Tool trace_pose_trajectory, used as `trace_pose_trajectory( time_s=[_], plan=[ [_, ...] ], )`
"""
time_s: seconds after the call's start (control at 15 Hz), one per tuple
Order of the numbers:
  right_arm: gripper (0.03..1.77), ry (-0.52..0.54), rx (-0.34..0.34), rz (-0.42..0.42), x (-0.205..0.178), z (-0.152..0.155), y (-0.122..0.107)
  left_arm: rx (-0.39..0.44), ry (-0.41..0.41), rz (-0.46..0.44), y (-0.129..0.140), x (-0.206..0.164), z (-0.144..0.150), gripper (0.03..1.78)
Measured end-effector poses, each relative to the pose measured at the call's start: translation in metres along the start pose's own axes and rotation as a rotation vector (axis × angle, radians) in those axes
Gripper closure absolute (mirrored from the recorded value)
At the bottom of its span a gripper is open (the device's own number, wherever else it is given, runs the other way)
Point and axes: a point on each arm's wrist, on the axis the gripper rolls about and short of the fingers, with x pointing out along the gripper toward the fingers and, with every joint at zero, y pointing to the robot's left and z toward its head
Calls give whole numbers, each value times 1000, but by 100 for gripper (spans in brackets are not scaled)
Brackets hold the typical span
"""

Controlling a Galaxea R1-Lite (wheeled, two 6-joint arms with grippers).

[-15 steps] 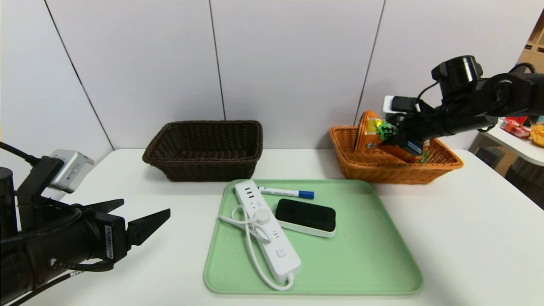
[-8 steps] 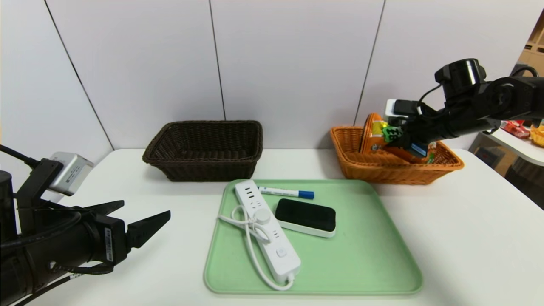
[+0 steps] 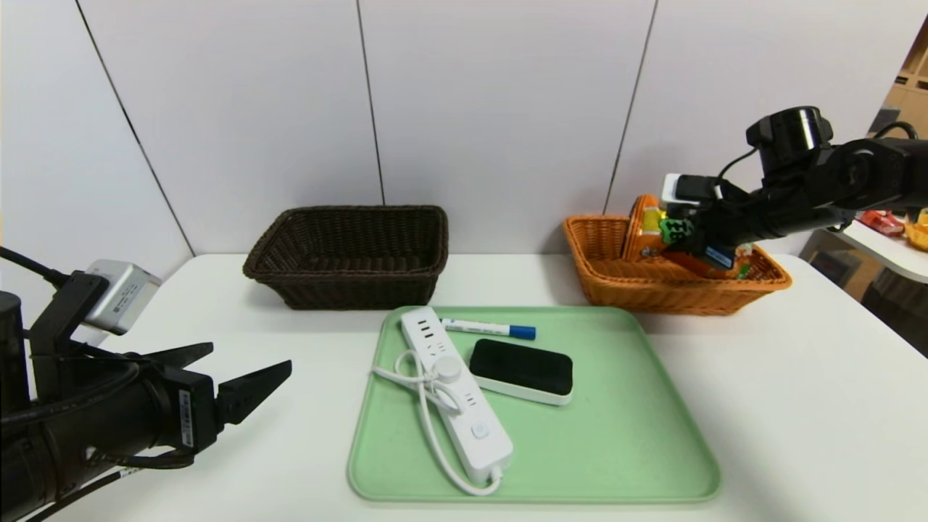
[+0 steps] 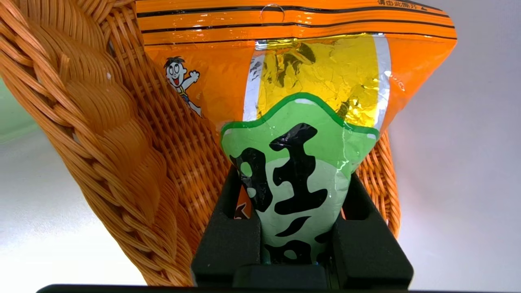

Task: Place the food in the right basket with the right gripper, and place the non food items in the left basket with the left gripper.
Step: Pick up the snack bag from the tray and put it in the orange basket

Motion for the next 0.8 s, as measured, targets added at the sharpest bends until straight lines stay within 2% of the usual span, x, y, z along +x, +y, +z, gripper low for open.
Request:
trace_pose_trajectory(
  time_s=[0.67,0.8],
  plan=[
    [137,29,0,-4,6,-2,5,-3,2,1,0,-1,-2,12],
    [109,35,1,-4,8,-4,5,-2,4,1,0,-2,-3,12]
  ],
)
